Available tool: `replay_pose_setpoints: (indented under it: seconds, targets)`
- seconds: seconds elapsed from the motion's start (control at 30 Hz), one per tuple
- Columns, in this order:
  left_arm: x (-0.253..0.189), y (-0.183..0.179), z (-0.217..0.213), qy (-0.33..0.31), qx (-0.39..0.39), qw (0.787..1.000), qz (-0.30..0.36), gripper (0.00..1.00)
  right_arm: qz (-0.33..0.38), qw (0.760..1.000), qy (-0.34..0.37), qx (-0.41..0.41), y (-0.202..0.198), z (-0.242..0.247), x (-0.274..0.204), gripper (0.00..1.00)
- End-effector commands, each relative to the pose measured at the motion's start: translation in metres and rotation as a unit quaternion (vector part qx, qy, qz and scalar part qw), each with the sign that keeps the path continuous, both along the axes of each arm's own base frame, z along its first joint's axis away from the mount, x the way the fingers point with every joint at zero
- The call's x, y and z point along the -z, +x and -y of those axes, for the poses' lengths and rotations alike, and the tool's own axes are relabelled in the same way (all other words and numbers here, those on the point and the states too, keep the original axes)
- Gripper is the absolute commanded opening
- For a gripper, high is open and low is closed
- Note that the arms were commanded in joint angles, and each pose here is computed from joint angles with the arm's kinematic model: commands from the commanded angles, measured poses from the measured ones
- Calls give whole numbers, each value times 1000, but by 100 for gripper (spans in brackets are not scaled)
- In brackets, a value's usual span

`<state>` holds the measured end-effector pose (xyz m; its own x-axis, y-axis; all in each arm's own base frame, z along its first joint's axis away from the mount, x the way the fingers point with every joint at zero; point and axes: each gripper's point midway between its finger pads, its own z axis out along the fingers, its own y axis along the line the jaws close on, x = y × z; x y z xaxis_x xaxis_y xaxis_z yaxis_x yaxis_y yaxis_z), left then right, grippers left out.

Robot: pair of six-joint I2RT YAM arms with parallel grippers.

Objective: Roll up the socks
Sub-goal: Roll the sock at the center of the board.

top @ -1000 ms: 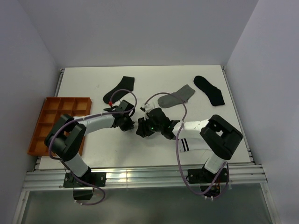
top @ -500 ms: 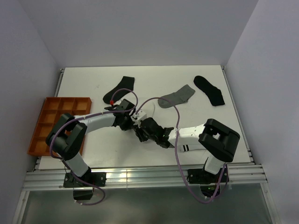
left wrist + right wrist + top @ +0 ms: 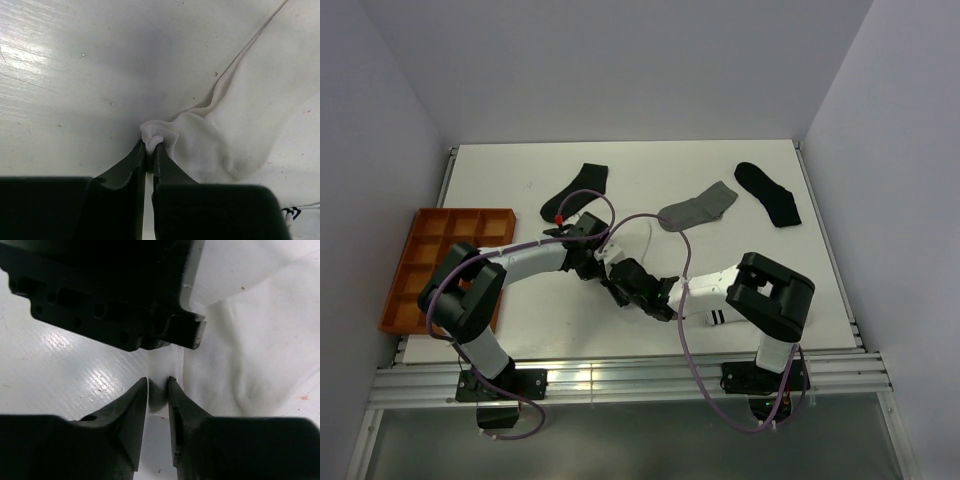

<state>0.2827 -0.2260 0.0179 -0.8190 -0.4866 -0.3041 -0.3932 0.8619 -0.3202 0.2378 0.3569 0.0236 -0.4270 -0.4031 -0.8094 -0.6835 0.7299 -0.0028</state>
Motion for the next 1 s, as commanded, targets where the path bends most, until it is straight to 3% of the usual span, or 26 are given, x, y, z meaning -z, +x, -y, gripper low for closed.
replay_pose_setpoints:
  seconds: [0.0,0.23,0.4,0.63,0.77,0.87,0.9,0.97]
  targets:
    - [30,-30,-30,69,9,996,-61,4,14,1000,-6,12,7,-3,0,30]
    - [34,-37,-49,82,-1,994,-69,4,-7,1000,-24,7,3,-4,13,1]
    - [25,-34,-74,68,-39,996,-52,7,-63,998,-2,-25,-9,-18,6,0]
    - [13,-18,-64,30,-60,998,-20,27,-209,973,96,-31,-11,-29,-3,0]
    - [13,-21,-66,14,-85,996,-8,38,-297,942,150,-39,-14,-27,-2,0]
    - [5,-20,-68,-6,-106,994,18,57,-333,921,200,-16,-6,-22,-3,0]
    - [2,-20,-68,-13,-108,994,27,68,-363,906,217,-33,-14,-22,-4,0]
    - [-7,-20,-64,-45,-111,992,50,78,-388,882,266,-18,-7,-16,-8,0]
